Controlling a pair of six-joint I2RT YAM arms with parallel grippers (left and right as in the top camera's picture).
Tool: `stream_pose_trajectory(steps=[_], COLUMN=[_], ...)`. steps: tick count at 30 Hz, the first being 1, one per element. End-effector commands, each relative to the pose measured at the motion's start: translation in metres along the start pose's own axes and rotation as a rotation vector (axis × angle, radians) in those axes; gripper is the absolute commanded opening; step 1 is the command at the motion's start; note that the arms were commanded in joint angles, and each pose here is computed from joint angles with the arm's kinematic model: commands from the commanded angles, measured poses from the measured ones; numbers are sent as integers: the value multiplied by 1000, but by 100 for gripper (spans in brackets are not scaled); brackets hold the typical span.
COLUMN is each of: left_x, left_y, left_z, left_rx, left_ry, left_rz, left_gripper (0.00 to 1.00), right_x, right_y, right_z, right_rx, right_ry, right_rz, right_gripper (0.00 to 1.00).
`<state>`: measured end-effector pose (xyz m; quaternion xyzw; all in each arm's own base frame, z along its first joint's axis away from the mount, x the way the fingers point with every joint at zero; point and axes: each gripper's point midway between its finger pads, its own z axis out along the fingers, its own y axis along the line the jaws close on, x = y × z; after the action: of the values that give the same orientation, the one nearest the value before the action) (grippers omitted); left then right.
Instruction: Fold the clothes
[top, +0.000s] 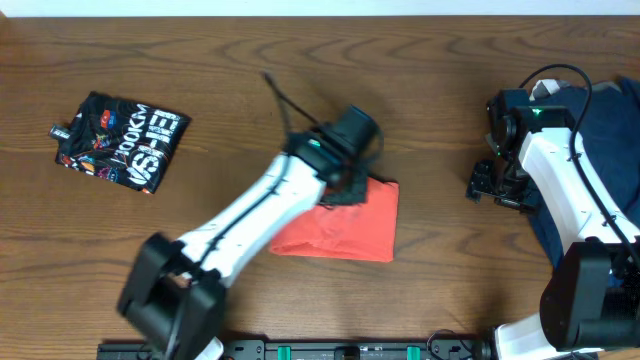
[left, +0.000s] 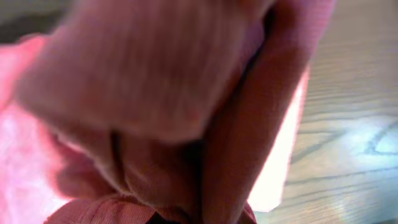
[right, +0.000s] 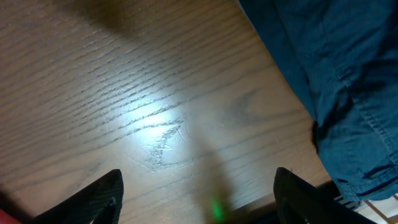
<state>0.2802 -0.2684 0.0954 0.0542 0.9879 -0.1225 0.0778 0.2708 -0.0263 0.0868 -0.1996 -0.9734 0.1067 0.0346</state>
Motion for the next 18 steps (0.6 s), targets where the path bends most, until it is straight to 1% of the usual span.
stream_pose_trajectory(steps=[1, 5, 6, 7, 8, 9, 10, 12, 14, 16, 18], left_x=[5, 6, 7, 8, 9, 10, 11, 11, 0, -17, -37], left_y=[-25, -49, -53, -55, -55, -55, -54, -57, -55, -47, -26], left_z=[10, 12, 12, 12, 12, 12, 10, -2, -25, -53, -79], left_rx=[26, 72, 80, 82, 83, 79, 80, 124, 157, 178, 159], left_ry=[-9, -43, -48, -49, -48, -43, -39, -28, -60, -129, -223], left_rz=[33, 81, 91, 96, 99, 103, 112, 166, 178, 184, 146], left_gripper=[6, 6, 9, 20, 38, 45, 49, 51, 51, 51, 51], right_x=[-3, -2, -3, -3, -2, -2, -1, 0, -1, -1, 1], right_y=[-3, -3, -3, -3, -2, -1, 1, 5, 16, 41, 75], right_z=[-3, -3, -3, -3, -3, -3, -3, -3, -4, -8, -20], right_rx=[3, 3, 3, 3, 1, -7, -18, -42, -101, -241, -443], right_ry=[-15, -15, -15, -15, -14, -10, -6, -1, -1, -5, -18], right_rz=[-13, -13, -13, -13, -19, -33, -47, -71, -116, -207, -322], right_gripper=[75, 75, 75, 75, 75, 75, 75, 75, 75, 75, 74])
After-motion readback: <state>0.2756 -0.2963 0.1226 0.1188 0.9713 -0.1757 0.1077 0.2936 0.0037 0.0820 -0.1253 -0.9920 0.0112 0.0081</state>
